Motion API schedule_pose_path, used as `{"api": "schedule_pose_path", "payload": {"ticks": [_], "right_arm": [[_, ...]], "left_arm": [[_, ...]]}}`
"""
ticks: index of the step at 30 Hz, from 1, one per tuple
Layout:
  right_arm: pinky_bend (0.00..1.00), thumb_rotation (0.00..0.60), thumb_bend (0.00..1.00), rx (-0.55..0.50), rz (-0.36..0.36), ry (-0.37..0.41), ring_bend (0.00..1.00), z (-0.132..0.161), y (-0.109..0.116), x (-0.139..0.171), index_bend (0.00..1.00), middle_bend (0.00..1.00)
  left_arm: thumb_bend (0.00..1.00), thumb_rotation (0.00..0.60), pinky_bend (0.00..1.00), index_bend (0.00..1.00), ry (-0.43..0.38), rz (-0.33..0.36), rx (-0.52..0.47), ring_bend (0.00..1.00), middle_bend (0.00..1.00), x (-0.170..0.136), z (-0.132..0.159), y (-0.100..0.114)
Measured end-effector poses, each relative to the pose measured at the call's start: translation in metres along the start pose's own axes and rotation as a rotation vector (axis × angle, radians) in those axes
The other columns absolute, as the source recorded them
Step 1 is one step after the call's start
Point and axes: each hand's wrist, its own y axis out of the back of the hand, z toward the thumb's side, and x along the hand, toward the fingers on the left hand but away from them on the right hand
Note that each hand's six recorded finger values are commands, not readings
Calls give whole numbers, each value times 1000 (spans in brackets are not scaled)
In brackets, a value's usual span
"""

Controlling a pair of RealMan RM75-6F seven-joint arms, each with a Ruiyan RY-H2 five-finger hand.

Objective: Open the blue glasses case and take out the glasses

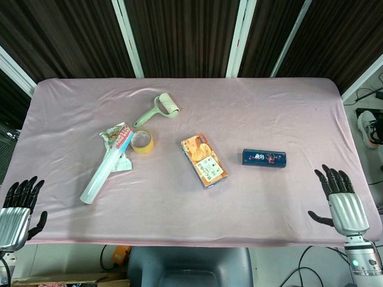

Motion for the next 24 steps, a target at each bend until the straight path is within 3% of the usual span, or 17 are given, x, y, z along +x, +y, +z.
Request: {"api": "schedule_pose_path", "payload": {"ticks": [14,18,24], "right_arm": [[0,600,225,16,23,28,0,8,-8,-9,0,0],[0,600,224,31,22,48,0,10,-10,-28,28,0],[0,600,224,87,53,54,0,7,-16,-77,166,0]], "left_arm": [[420,600,19,0,-5,18,-17,0,0,-3,-3,5],[420,600,18,0,-3,-1,-22,0,0,0,-5,2],[421,600,18,0,8,-7,-26,0,0,6,-7,1]]}}
